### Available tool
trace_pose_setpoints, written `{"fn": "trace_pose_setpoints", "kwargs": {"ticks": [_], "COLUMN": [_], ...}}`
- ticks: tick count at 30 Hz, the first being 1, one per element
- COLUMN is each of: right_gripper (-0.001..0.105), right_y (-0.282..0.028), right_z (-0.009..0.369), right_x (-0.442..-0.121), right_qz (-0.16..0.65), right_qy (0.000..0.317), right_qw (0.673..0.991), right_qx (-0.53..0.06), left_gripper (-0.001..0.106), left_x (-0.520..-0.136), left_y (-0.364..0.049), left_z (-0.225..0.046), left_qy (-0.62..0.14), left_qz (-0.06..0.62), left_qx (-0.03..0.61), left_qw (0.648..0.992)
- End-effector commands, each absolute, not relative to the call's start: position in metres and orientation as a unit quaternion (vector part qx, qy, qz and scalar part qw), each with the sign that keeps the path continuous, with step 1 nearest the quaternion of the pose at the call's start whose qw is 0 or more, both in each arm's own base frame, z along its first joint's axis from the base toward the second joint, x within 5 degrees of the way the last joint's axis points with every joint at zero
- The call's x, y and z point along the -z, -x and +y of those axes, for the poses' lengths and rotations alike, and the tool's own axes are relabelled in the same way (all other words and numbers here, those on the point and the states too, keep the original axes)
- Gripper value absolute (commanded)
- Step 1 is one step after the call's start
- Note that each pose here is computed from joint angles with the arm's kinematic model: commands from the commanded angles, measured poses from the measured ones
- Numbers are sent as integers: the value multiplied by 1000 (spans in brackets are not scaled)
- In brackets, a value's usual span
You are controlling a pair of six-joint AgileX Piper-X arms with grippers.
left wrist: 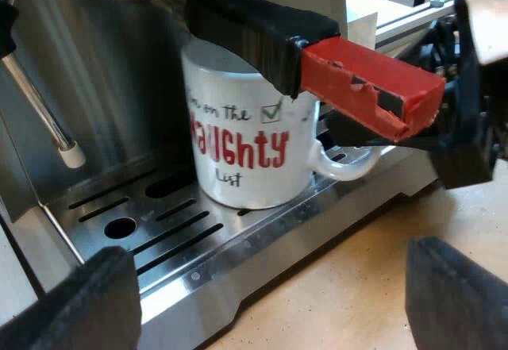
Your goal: Place mug into machine
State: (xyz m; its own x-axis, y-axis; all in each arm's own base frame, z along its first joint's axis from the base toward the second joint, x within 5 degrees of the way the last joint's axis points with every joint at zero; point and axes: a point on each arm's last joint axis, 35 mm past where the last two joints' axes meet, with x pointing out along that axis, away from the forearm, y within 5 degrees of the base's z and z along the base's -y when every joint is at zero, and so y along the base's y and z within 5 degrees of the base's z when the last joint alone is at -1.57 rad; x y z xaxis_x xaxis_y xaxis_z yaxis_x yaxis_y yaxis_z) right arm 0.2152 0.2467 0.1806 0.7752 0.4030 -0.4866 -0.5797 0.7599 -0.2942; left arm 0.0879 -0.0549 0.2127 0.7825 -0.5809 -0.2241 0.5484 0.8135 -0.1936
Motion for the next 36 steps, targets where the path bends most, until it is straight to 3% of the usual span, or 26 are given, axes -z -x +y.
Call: {"fn": "trace_pose_setpoints", "kwargs": {"ticks": [1,6,8,20,24,32,36], "right_gripper": [9,46,53,54,54,54,54], "right_y": [-221,-221,-221,-210,-194,-202,-209], "right_z": [251,252,252,239,222,232,241], "right_x": [-189,-189,-190,-197,-177,-181,-172], "right_qz": [183,185,186,181,199,109,107], "right_qy": [205,194,187,181,187,169,167], "right_qw": [924,927,929,933,922,934,933], "right_qx": [-264,-262,-261,-252,-274,-296,-299], "left_gripper": [71,71,71,71,71,71,71], "left_x": [-214,-214,-214,-214,-214,-214,-214], "left_y": [-88,-88,-88,-88,-88,-88,-88], "left_z": [-55,-55,-55,-55,-55,-55,-55], "left_qy": [60,60,60,60,60,60,60], "left_qz": [134,134,134,134,134,134,134], "left_qx": [293,293,293,293,293,293,293], "left_qw": [945,945,945,945,945,945,945]}}
